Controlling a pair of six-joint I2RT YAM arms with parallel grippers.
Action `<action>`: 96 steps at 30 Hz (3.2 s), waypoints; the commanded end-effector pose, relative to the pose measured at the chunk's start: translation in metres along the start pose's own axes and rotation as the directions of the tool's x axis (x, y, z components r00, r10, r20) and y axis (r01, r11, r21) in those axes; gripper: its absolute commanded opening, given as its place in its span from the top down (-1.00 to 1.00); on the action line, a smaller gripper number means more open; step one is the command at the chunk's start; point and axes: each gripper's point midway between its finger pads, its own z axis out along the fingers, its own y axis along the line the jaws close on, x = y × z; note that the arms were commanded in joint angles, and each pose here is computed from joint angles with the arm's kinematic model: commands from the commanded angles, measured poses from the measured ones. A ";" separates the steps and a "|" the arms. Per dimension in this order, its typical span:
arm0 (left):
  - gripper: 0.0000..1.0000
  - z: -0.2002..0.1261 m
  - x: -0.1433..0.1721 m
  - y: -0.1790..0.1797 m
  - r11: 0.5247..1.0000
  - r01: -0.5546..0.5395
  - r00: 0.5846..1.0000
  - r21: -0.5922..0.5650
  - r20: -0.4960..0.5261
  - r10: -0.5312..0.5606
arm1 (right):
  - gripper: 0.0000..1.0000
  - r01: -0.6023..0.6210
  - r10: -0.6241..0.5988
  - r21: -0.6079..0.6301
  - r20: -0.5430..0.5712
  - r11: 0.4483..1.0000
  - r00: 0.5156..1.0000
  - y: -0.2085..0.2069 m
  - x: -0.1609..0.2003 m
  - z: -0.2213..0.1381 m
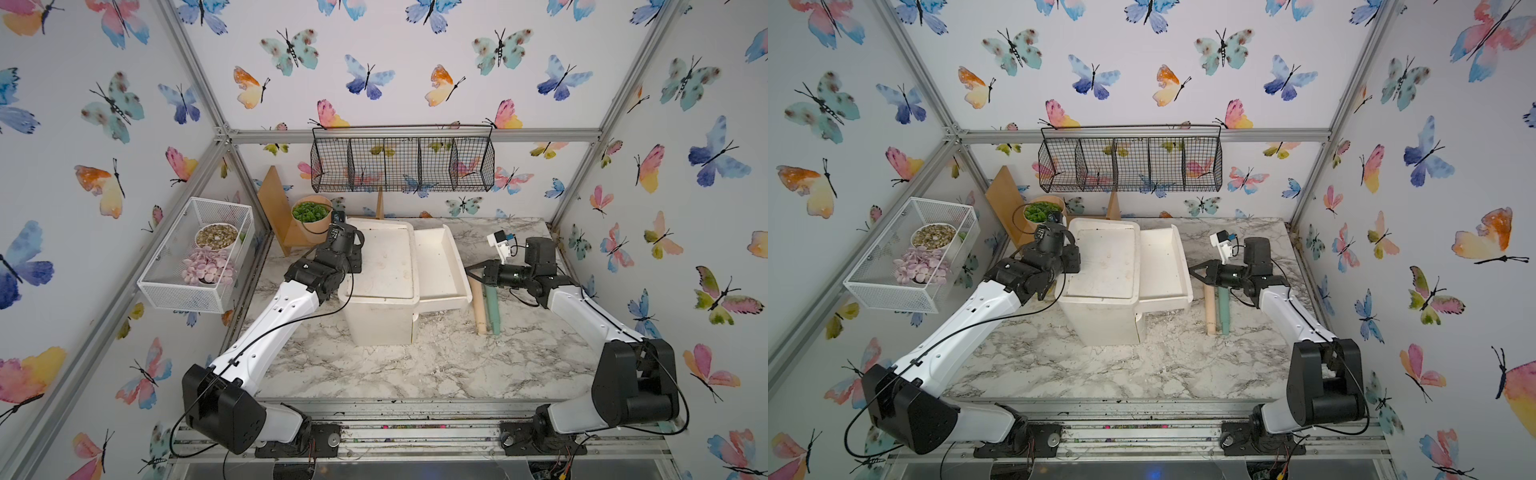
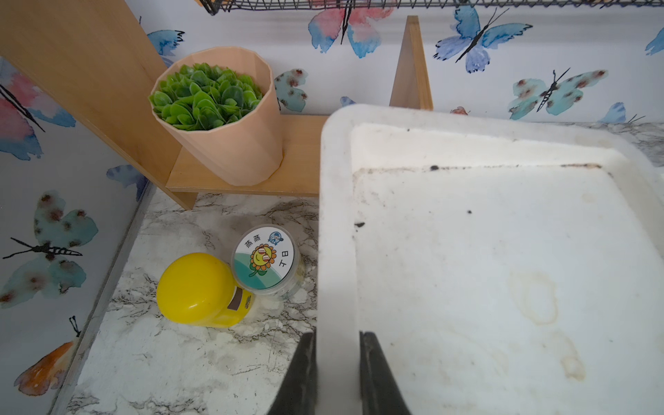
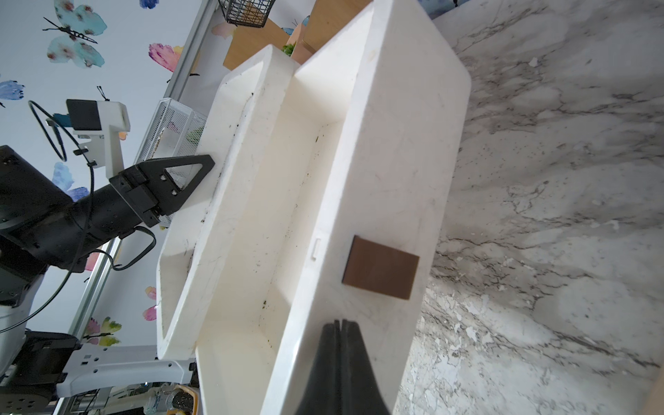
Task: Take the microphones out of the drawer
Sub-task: Close the drawer in the storage box.
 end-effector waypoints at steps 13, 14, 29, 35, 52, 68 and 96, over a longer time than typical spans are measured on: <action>1.00 0.011 0.014 -0.003 0.998 -0.065 0.997 0.001 -0.050 0.065 | 0.97 0.030 -0.049 -0.164 -0.117 0.986 0.992 0.042 0.025 0.044; 1.00 0.011 0.014 -0.003 0.998 -0.064 0.997 0.003 -0.050 0.064 | 0.97 0.029 -0.050 -0.172 -0.120 0.985 0.991 0.044 0.026 0.047; 1.00 0.014 0.016 -0.003 0.998 -0.066 0.996 -0.004 -0.057 0.066 | 0.96 0.044 -0.096 -0.263 -0.189 0.964 0.977 0.077 0.039 0.102; 1.00 0.014 0.015 -0.003 0.998 -0.065 0.996 -0.004 -0.055 0.065 | 0.93 0.054 -0.106 -0.254 -0.196 0.966 0.975 0.077 0.041 0.107; 1.00 0.010 0.017 0.001 0.997 -0.071 0.996 -0.017 -0.056 0.070 | 0.47 0.121 -0.132 -0.078 -0.162 0.990 0.978 0.040 0.047 0.081; 1.00 0.006 0.015 0.004 0.997 -0.079 0.996 -0.026 -0.045 0.078 | 0.01 -0.006 -0.015 -0.126 -0.160 0.992 0.987 0.000 0.061 0.090; 1.00 0.009 0.019 0.007 0.995 -0.091 0.995 -0.042 -0.054 0.088 | 0.58 -0.094 0.064 -0.245 -0.128 0.965 0.990 -0.013 0.053 0.115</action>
